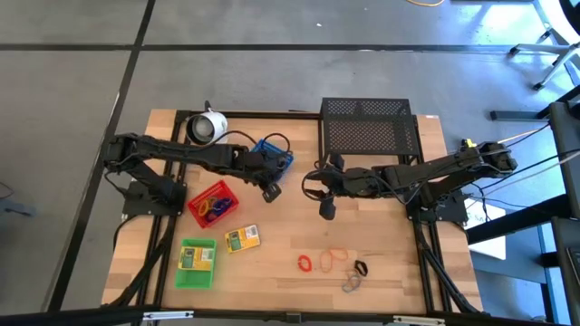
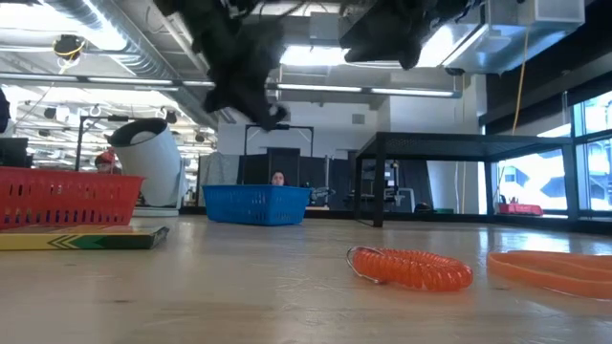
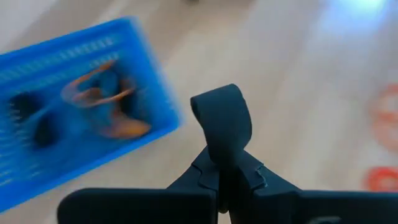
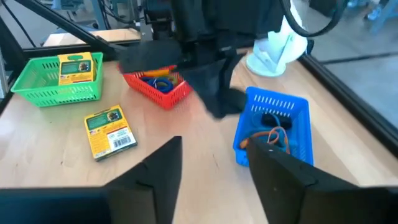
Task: Pick & Place Office Desk Supplies
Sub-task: Put the black rubber band into the blue bin
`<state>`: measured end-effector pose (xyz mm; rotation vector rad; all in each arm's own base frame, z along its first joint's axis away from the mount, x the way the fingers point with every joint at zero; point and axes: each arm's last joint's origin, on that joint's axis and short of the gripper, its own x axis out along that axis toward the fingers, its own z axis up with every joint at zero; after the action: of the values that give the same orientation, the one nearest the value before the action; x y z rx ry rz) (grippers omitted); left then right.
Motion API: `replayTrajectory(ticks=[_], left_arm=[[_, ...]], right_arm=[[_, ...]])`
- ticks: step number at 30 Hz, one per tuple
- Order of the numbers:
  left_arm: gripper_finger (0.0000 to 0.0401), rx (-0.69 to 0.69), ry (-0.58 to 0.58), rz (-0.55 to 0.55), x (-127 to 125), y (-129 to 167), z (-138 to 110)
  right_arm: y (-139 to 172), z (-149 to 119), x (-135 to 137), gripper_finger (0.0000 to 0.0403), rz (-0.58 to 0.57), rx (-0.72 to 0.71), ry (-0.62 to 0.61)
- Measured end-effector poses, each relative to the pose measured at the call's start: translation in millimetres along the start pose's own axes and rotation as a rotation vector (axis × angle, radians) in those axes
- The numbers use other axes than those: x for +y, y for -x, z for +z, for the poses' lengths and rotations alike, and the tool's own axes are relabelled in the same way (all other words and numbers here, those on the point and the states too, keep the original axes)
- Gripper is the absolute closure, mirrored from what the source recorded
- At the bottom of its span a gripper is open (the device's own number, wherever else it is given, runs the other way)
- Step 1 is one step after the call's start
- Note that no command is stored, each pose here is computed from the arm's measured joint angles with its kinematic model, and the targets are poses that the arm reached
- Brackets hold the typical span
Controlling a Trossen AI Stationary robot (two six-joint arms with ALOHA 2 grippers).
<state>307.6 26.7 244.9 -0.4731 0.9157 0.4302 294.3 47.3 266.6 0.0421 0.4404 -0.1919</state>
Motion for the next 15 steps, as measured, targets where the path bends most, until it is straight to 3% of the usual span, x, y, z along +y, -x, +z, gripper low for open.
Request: replayTrajectory(ticks=[3,9,15], left_arm=[[0.0398,0.002,0.014,0.105,15,-2,3],[0.0398,0.011,0.063,0.177,43,-27,17],[0.0398,0.097,0.118,0.191,62,-51,17]], right_arm=[[0,-2,-1,0.0199,-0.007,0.023,-0.014],[1,-11,-1,0.0190,-0.012,0.109,-0.100],[6,-34,-2,0.0190,0.039,0.386,-0.321]])
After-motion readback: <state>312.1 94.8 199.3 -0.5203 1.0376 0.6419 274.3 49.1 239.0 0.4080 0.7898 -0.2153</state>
